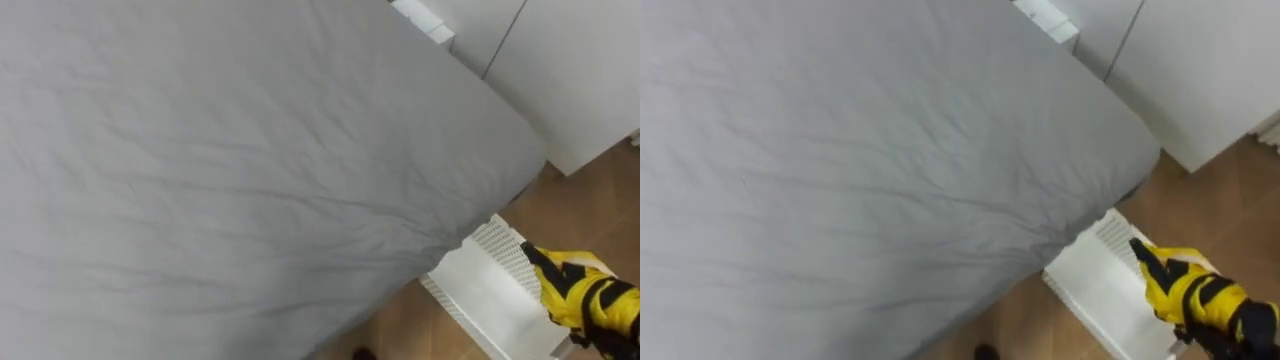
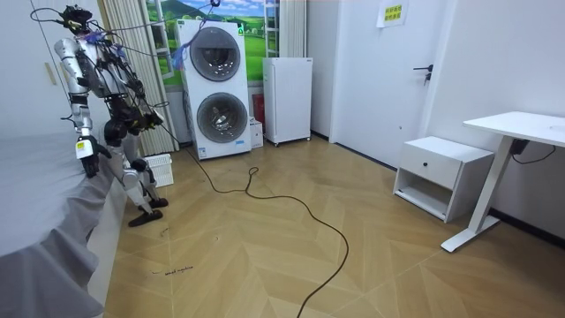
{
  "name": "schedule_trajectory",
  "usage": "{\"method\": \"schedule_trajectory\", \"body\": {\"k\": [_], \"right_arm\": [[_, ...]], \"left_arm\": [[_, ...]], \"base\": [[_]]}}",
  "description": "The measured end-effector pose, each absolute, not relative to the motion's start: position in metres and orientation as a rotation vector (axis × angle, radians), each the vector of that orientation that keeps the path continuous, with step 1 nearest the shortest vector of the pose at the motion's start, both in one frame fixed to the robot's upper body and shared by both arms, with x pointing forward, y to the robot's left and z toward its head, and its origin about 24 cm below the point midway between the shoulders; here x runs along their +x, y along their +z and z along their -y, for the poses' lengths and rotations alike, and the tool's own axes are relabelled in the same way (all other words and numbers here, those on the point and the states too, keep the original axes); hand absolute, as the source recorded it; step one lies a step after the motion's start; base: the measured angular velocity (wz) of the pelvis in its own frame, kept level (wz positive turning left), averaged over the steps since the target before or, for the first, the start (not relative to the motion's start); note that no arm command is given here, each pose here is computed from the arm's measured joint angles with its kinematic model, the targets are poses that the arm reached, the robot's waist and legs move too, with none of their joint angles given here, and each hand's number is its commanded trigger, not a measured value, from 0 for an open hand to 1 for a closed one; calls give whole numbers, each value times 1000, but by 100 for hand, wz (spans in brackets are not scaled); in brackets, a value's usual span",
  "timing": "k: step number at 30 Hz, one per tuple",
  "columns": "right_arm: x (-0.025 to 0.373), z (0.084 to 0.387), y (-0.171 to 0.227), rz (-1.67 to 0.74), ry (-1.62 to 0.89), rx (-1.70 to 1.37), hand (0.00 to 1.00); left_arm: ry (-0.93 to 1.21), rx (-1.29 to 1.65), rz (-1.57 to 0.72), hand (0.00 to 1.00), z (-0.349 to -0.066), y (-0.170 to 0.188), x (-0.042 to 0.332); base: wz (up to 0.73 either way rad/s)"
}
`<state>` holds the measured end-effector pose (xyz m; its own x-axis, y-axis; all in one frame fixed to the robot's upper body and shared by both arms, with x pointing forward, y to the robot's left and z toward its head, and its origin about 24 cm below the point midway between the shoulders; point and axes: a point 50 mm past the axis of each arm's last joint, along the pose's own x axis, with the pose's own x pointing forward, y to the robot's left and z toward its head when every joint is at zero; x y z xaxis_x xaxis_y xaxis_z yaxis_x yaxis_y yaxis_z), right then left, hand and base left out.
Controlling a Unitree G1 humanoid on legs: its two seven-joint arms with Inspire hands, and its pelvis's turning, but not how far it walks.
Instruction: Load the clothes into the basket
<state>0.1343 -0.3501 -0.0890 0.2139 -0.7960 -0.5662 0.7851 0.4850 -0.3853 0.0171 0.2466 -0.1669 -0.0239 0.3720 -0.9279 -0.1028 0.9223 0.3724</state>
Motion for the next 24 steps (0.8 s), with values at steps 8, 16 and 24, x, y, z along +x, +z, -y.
{"method": "schedule_trajectory", "body": {"k": [8,16,24], "right_arm": [[146,349,-90,-811,-1105,3,100],[166,361,-73,-740,-1135,11,0],[160,367,-72,-737,-1182,16,0]], "left_arm": [[362,246,-1480,0,-242,-166,49],[408,166,-1404,0,-238,-165,67],[409,180,-1372,0,-238,-164,71]], "base": [[-1],[11],[8]]}}
